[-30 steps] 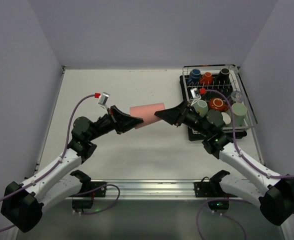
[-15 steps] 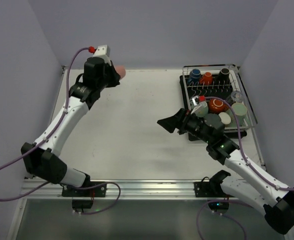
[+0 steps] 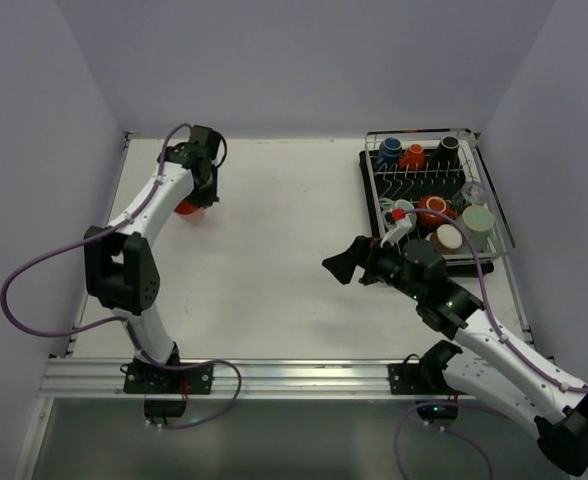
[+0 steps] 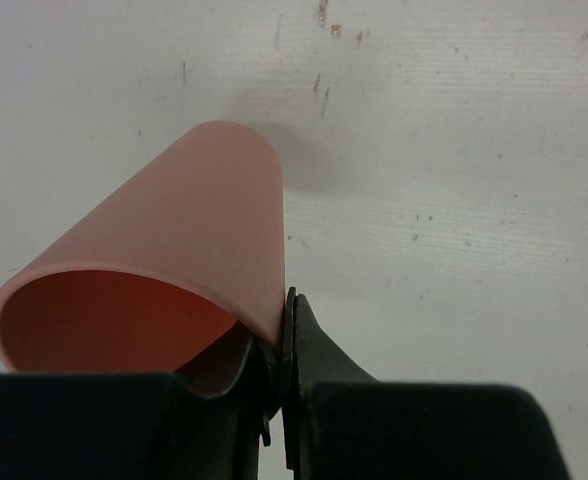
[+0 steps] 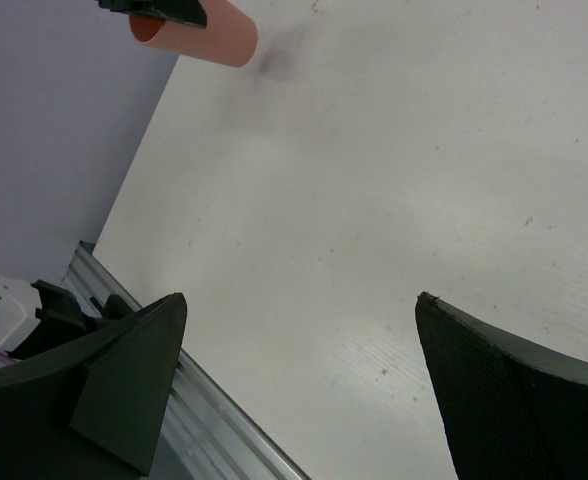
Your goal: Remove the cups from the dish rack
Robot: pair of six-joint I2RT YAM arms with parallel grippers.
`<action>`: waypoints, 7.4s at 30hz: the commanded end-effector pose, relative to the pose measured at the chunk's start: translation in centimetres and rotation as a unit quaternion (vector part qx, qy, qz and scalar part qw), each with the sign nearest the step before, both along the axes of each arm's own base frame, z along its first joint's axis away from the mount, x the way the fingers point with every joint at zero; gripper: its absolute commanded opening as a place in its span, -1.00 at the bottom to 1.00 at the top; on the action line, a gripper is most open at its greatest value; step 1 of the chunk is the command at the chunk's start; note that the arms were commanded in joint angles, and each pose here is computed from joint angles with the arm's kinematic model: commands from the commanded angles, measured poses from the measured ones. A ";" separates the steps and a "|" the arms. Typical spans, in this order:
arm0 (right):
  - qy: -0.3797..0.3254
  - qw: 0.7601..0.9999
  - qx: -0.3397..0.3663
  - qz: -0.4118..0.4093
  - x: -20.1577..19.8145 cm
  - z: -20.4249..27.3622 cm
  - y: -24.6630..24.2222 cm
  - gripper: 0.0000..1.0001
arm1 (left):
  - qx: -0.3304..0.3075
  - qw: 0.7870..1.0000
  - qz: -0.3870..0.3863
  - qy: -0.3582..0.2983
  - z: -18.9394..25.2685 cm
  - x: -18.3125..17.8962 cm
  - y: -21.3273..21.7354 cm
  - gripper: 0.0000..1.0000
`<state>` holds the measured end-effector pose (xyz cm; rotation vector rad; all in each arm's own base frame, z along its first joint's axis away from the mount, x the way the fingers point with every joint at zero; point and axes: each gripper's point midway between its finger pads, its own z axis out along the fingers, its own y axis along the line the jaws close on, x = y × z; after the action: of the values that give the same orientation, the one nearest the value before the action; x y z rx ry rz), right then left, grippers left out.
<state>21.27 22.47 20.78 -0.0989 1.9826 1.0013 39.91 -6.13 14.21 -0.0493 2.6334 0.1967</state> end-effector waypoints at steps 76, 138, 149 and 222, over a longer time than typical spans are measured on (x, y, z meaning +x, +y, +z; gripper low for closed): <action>0.110 0.806 -0.293 -0.502 8.4 -2.6 -26.8 0.93 | -0.322 0.788 -0.404 -0.336 14.0 -22.0 -15.0 1.00; -0.039 0.967 0.244 0.058 1.2 10.1 0.8 -0.09 | -0.634 0.654 -0.343 -0.229 15.6 -20.6 -25.1 0.43; 0.014 0.958 0.274 0.086 1.6 7.2 3.5 -0.03 | -0.634 0.655 -0.331 -0.245 15.3 -20.0 -25.1 -0.81; -0.025 0.821 -0.215 -0.528 6.7 7.0 -27.5 0.98 | -0.334 0.790 -0.372 -0.355 15.4 -21.1 -13.1 1.00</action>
<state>27.95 -1.53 26.68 0.6233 1.7742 0.0064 20.76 -18.52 30.85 0.4706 1.6976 -0.7934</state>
